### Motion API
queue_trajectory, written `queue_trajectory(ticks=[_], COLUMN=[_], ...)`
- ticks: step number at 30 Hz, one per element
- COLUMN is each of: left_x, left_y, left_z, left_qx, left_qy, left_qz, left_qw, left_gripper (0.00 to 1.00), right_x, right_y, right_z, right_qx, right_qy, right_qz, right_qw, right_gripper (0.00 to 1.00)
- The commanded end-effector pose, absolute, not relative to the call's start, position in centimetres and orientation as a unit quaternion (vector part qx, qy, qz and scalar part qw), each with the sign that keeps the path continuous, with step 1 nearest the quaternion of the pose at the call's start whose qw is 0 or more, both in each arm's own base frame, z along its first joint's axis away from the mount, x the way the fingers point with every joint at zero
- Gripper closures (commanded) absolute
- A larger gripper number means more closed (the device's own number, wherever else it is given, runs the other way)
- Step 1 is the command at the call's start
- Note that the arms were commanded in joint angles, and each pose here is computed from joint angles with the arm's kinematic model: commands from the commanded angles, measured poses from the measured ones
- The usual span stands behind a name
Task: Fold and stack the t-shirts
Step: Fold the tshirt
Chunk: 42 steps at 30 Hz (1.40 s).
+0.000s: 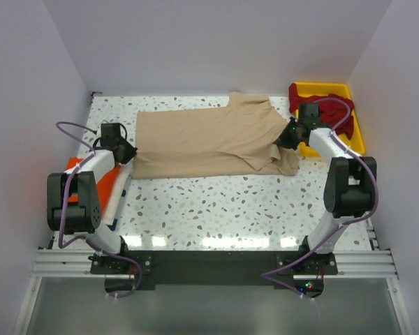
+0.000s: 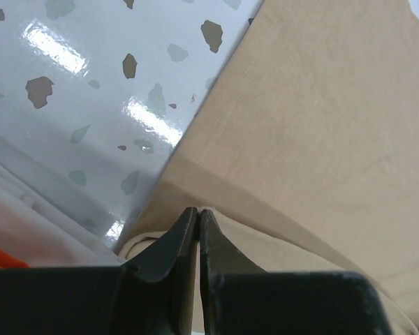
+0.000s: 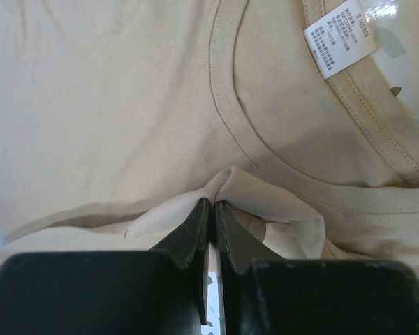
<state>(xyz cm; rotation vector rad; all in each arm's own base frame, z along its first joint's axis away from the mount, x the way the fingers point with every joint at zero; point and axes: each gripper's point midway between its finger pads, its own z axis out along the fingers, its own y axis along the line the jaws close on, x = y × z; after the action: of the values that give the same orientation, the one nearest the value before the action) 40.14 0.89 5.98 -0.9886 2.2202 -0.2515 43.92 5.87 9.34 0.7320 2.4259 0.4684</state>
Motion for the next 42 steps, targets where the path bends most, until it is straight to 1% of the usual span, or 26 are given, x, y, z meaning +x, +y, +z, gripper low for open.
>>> queue_trajectory(ticks=[1,2,3,4,5,7,8,12,13,15,16,18,19,20,23,24,26,29,30,34,36,37,39,40,42], left_x=[42.0,42.0,42.2,42.2,42.3,42.2,42.1,40.6,40.3,39.9,39.7,39.8,39.7,39.8,39.6,40.1,39.9,39.6,39.5,39.5,39.5,39.5,39.5,39.5,39.5], left_y=[1.4,1.5,1.5,1.4,1.4,1.3,1.0,-0.5,-1.5,-2.6,-4.0,-5.3,-6.3,-6.8,-7.7,-7.8,-7.8,-7.7,-7.7,-7.8,-7.8,-7.7,-7.7,-7.7,-7.7], left_z=[7.9,8.1,8.5,9.3,10.0,11.3,11.6,11.8,11.9,11.3,11.0,10.5,9.9,9.7,8.3,8.3,7.7,7.1,7.1,7.1,7.2,7.3,7.2,7.1,7.1], left_qx=[-0.376,-0.373,-0.372,-0.367,-0.364,-0.359,-0.354,-0.339,-0.332,-0.323,-0.314,-0.305,-0.301,-0.298,-0.299,-0.299,-0.302,-0.303,-0.302,-0.301,-0.300,-0.300,-0.300,-0.300,-0.300], left_qy=[0.844,0.843,0.842,0.840,0.837,0.832,0.834,0.837,0.839,0.842,0.846,0.847,0.851,0.852,0.858,0.853,0.855,0.856,0.857,0.858,0.857,0.857,0.857,0.858,0.858], left_qz=[-0.104,-0.105,-0.107,-0.110,-0.114,-0.120,-0.126,-0.145,-0.152,-0.159,-0.168,-0.183,-0.189,-0.194,-0.198,-0.205,-0.202,-0.199,-0.199,-0.200,-0.200,-0.200,-0.198,-0.198,-0.198], left_qw=[0.369,0.372,0.376,0.384,0.391,0.405,0.405,0.404,0.404,0.402,0.398,0.395,0.386,0.384,0.368,0.376,0.371,0.368,0.367,0.366,0.367,0.368,0.368,0.367,0.367], left_gripper=[0.89,0.82,0.72,0.57,0.50,0.36,0.35,0.35,0.36,0.39,0.44,0.49,0.55,0.57,0.60,0.61,0.62,0.62,0.62,0.63,0.63,0.63,0.63,0.63,0.64], right_x=[45.5,45.6,45.6,45.7,45.7,45.4,45.3,43.8,42.7,41.9,41.0,40.4,39.9,39.9,40.5,41.0,41.7,42.8,43.6,45.2,45.9,46.2,46.9,47.2,47.9], right_y=[6.1,6.2,6.3,6.4,6.4,6.0,5.8,5.3,5.2,5.2,5.1,4.8,4.8,4.9,4.9,4.6,4.1,4.3,4.6,5.0,5.2,5.4,5.9,6.2,6.6], right_z=[11.1,11.2,11.3,11.8,12.0,12.7,13.1,13.8,12.7,13.0,11.8,11.4,10.5,10.2,9.4,8.9,8.3,8.0,8.4,7.3,7.8,8.0,8.5,8.6,9.0], right_qx=[0.259,0.254,0.247,0.242,0.238,0.230,0.229,0.229,0.233,0.232,0.235,0.232,0.232,0.230,0.222,0.221,0.221,0.219,0.217,0.219,0.224,0.224,0.225,0.223,0.227], right_qy=[0.896,0.897,0.899,0.899,0.899,0.902,0.902,0.897,0.900,0.895,0.900,0.900,0.904,0.905,0.907,0.909,0.911,0.907,0.902,0.901,0.895,0.893,0.890,0.890,0.889], right_qz=[0.196,0.199,0.200,0.202,0.201,0.191,0.186,0.175,0.169,0.171,0.167,0.160,0.157,0.158,0.158,0.147,0.132,0.140,0.152,0.163,0.171,0.176,0.187,0.190,0.195], right_qw=[0.301,0.302,0.302,0.306,0.307,0.313,0.316,0.335,0.327,0.340,0.328,0.332,0.324,0.321,0.322,0.322,0.323,0.332,0.342,0.338,0.347,0.348,0.349,0.349,0.345], right_gripper=[0.92,0.85,0.71,0.65,0.56,0.49,0.47,0.46,0.46,0.48,0.49,0.51,0.52,0.52,0.51,0.50,0.49,0.47,0.47,0.49,0.53,0.60,0.68,0.78,0.87])
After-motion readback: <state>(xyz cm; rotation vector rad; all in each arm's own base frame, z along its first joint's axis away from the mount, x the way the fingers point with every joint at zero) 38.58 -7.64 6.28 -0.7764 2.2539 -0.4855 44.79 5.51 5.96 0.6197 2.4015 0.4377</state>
